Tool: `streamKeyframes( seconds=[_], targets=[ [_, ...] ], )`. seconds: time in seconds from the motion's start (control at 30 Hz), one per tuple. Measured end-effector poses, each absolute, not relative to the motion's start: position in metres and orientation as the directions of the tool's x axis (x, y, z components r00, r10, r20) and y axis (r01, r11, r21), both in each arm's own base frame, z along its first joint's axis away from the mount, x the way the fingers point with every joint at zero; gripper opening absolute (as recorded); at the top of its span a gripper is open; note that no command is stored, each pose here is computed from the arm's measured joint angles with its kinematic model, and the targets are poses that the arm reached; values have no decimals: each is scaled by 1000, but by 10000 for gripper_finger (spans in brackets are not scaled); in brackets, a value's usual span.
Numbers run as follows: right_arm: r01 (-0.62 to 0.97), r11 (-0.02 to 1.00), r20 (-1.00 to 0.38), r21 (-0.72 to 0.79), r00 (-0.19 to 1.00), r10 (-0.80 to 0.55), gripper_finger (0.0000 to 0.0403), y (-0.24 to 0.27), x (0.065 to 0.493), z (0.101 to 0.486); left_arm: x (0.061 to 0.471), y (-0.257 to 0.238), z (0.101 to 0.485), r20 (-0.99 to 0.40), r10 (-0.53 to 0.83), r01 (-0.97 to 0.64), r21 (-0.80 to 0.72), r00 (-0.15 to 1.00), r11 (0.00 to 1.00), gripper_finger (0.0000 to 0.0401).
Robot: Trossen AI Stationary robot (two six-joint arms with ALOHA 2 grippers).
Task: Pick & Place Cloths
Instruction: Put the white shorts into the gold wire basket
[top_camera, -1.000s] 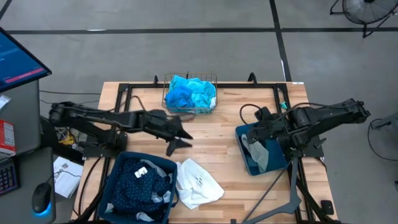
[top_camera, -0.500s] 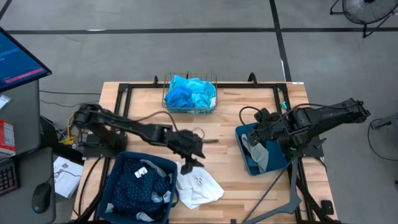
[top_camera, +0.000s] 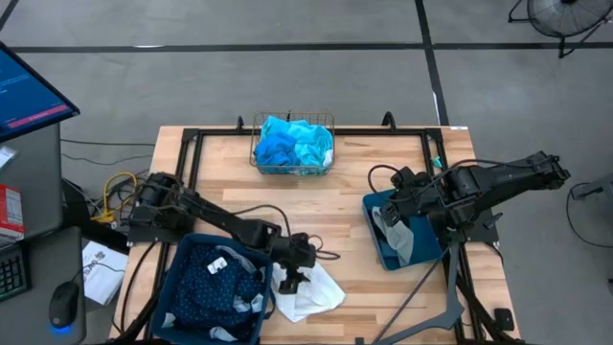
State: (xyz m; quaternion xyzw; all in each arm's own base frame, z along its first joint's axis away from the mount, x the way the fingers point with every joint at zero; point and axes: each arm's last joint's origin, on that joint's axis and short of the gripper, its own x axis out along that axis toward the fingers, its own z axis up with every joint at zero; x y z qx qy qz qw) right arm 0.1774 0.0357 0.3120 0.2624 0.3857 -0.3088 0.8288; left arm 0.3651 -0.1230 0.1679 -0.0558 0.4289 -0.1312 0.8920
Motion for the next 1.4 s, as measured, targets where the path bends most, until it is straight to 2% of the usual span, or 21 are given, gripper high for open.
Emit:
streamKeyframes(
  seconds=[0.43, 0.53, 0.63, 0.8, 0.93, 1.1, 1.27, 1.4],
  targets=[
    [714, 672, -802, 196, 511, -309, 5, 36, 177, 312, 367, -135, 121, -826, -262, 206, -180, 499, 962, 184],
    [714, 672, -802, 197, 511, -308, 5, 36, 177, 312, 367, -133, 115, -846, -237, 189, -164, 479, 968, 172],
    [714, 672, -802, 197, 511, -308, 5, 36, 177, 312, 367, -128, 112, -865, -200, 164, -139, 460, 977, 136],
    [714, 672, -802, 197, 511, -308, 4, 36, 177, 312, 367, -116, 109, -884, -162, 93, -135, 438, 987, 26],
    [714, 672, -802, 197, 511, -308, 6, 36, 177, 312, 369, -103, 109, -889, -126, -33, -157, 440, 987, 4],
    [713, 673, -802, 197, 511, -308, 4, 36, 177, 312, 369, -81, 132, -865, 1, -139, -79, 501, 987, 0],
    [714, 672, -802, 196, 512, -309, 5, 36, 177, 312, 368, -54, 188, -732, 198, -286, 4, 652, 958, 0],
    [714, 672, -802, 196, 511, -310, 5, 36, 177, 312, 357, -35, 228, -661, 215, -321, -41, 719, 946, 3]
  ],
)
